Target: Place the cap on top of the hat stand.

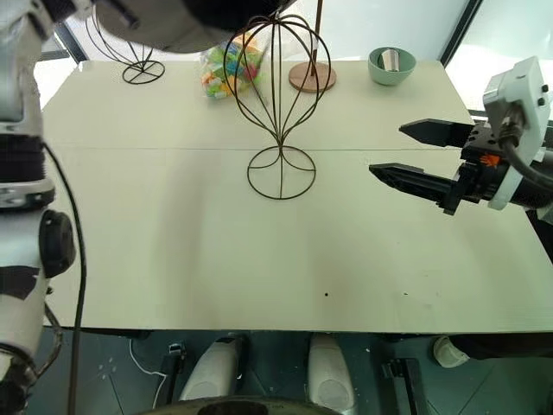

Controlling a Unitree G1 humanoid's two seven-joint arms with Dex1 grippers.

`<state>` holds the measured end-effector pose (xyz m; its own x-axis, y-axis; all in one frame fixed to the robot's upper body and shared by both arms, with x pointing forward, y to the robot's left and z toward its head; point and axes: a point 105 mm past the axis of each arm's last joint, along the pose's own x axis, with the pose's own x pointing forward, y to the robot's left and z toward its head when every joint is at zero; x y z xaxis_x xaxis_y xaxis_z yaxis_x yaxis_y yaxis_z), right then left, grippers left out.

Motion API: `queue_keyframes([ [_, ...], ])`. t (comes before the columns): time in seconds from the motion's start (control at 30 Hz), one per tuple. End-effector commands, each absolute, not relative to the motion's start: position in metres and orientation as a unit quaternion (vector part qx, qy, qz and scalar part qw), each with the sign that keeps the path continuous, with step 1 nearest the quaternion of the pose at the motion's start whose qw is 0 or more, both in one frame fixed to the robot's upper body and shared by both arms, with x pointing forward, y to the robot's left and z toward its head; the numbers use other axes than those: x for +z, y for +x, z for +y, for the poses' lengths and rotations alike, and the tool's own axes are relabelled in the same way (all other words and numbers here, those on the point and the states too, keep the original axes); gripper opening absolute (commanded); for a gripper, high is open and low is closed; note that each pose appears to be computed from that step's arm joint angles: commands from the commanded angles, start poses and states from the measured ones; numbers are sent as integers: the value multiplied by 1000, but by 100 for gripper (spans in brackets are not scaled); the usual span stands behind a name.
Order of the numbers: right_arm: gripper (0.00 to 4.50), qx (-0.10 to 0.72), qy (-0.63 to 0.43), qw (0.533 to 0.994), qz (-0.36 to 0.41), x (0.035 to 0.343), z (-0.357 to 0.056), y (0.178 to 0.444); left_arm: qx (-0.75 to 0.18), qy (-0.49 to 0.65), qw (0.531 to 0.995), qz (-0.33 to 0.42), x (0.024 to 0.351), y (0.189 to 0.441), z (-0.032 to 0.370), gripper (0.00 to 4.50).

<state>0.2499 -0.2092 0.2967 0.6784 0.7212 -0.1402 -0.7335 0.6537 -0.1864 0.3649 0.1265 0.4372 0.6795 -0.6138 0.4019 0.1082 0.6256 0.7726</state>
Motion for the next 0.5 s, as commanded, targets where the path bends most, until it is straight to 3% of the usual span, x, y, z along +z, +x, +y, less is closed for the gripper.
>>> queue_keyframes([
  [0.03, 450, 366, -136, 920, -3, 315, -225, 242, -215, 447, 766, -408, 443, 337, 107, 5],
  [0.1, 450, 361, -137, 923, -4, 317, -229, 238, -215, 467, 749, -418, 436, 335, 104, 5],
  [0.23, 450, 330, -150, 932, -2, 326, -248, 221, -124, 607, 634, -463, 406, 335, 116, 5],
  [0.3, 450, 318, -142, 937, -13, 333, -255, 215, -93, 637, 603, -471, 392, 339, 127, 5],
  [0.5, 450, 309, -132, 942, -17, 333, -260, 209, -84, 688, 444, -568, 345, 319, 116, 5],
])
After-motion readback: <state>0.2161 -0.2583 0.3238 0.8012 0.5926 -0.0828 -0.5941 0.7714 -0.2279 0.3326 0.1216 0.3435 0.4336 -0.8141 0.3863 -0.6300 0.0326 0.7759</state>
